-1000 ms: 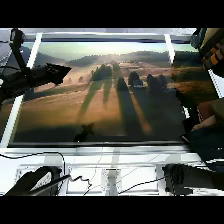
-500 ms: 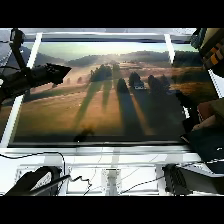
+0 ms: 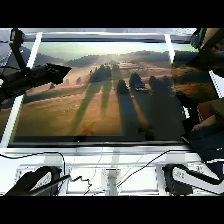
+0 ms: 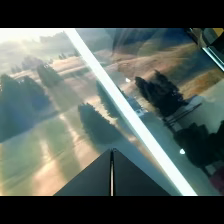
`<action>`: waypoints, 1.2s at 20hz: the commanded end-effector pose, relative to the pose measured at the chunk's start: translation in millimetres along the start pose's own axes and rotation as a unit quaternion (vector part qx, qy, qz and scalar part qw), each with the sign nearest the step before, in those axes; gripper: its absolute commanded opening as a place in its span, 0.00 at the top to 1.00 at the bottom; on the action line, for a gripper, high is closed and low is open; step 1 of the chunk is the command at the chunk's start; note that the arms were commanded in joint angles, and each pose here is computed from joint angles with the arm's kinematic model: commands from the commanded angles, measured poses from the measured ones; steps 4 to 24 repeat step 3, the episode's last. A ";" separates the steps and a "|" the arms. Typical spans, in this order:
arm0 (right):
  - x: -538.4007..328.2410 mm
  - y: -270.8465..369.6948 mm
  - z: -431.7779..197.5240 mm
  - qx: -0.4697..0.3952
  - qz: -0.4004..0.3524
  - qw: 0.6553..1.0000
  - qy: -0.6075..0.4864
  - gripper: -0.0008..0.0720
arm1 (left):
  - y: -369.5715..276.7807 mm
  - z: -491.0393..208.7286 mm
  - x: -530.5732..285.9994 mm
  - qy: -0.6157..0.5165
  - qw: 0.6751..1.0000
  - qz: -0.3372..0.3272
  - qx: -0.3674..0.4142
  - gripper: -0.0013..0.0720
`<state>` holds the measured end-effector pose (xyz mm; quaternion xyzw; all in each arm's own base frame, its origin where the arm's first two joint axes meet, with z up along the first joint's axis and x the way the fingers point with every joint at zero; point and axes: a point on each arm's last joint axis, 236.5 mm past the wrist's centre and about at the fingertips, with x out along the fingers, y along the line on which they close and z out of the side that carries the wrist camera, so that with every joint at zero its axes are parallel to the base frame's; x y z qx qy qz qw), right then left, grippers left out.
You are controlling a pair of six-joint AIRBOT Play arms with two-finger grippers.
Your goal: Fold the clothes and pants, and hang the long-sleeved shirts on hangers.
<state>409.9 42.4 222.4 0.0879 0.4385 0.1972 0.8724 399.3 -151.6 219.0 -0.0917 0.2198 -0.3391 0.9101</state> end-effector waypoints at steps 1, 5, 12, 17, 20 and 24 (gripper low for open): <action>29.7 19.0 -2.1 -0.063 -0.105 0.992 0.023 0.93 | 0.1 0.3 -0.2 0.000 1.000 0.000 0.000 0.96; 28.9 11.0 0.2 -0.044 -0.145 0.988 0.016 0.93 | 0.1 0.3 -0.2 0.000 1.000 0.000 0.000 0.96; 28.9 11.0 0.2 -0.044 -0.145 0.988 0.016 0.93 | 0.1 0.3 -0.2 0.000 1.000 0.000 0.000 0.96; 28.9 11.0 0.2 -0.044 -0.145 0.988 0.016 0.93 | 0.1 0.3 -0.2 0.000 1.000 0.000 0.000 0.96; 28.9 11.0 0.2 -0.044 -0.145 0.988 0.016 0.93 | 0.1 0.3 -0.2 0.000 1.000 0.000 0.000 0.96; 28.9 11.0 0.2 -0.044 -0.145 0.988 0.016 0.93 | 0.1 0.3 -0.2 0.000 1.000 0.000 0.000 0.96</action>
